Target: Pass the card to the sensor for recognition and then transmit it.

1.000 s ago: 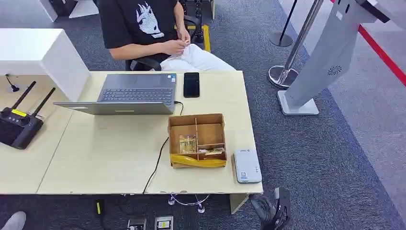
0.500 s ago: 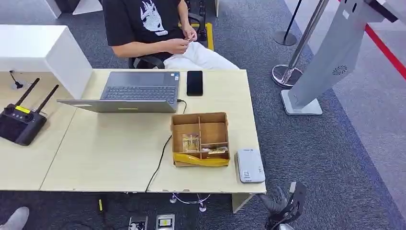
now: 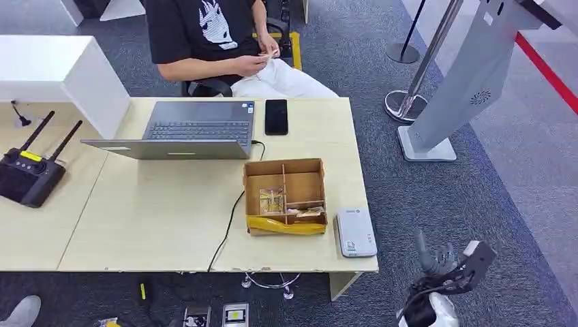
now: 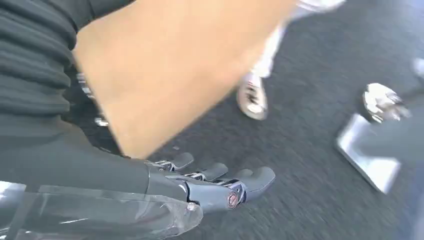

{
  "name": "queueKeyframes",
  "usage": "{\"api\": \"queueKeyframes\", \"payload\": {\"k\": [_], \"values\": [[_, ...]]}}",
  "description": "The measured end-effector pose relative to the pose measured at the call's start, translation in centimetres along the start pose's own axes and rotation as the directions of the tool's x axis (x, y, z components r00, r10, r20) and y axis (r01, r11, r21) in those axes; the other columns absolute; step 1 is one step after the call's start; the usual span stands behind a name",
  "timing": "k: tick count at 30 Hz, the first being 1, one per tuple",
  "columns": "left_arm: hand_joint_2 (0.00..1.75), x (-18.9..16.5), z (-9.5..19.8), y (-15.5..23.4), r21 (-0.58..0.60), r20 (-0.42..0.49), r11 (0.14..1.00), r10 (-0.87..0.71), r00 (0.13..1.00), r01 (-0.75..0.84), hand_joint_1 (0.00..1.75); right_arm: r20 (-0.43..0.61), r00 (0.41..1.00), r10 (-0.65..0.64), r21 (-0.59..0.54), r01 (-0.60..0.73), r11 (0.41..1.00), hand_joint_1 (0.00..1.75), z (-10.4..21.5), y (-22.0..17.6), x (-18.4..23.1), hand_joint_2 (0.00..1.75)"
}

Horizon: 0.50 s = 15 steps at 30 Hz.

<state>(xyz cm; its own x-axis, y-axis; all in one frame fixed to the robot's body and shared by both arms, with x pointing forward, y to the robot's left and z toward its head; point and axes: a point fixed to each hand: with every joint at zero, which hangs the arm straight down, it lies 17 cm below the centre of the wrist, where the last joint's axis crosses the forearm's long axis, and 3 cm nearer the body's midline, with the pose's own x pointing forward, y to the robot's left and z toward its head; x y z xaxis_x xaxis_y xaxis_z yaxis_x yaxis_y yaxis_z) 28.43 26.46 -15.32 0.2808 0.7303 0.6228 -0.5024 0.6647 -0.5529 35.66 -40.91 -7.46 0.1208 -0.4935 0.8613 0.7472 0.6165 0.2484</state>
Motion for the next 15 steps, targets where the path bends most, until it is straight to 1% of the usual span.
{"api": "queueKeyframes", "payload": {"k": [4,8,15], "values": [[1.75,0.0,0.1,-0.4,-0.011,0.005,1.000,0.008,1.000,-0.008,0.00,0.006,0.998,-0.070,-0.005,0.070,0.998,0.00,-1.4,-1.8,1.6,1.75],[1.75,-0.2,0.2,-1.0,-0.028,0.004,1.000,0.010,1.000,-0.010,0.00,-0.004,0.995,-0.102,0.038,0.102,0.994,0.00,-1.9,-2.1,2.0,1.75],[1.75,-0.4,0.3,-1.9,-0.063,-0.003,0.998,0.003,1.000,-0.003,0.00,-0.081,0.992,-0.094,0.077,0.100,0.992,0.00,-1.8,-4.1,-1.2,1.75]]}}
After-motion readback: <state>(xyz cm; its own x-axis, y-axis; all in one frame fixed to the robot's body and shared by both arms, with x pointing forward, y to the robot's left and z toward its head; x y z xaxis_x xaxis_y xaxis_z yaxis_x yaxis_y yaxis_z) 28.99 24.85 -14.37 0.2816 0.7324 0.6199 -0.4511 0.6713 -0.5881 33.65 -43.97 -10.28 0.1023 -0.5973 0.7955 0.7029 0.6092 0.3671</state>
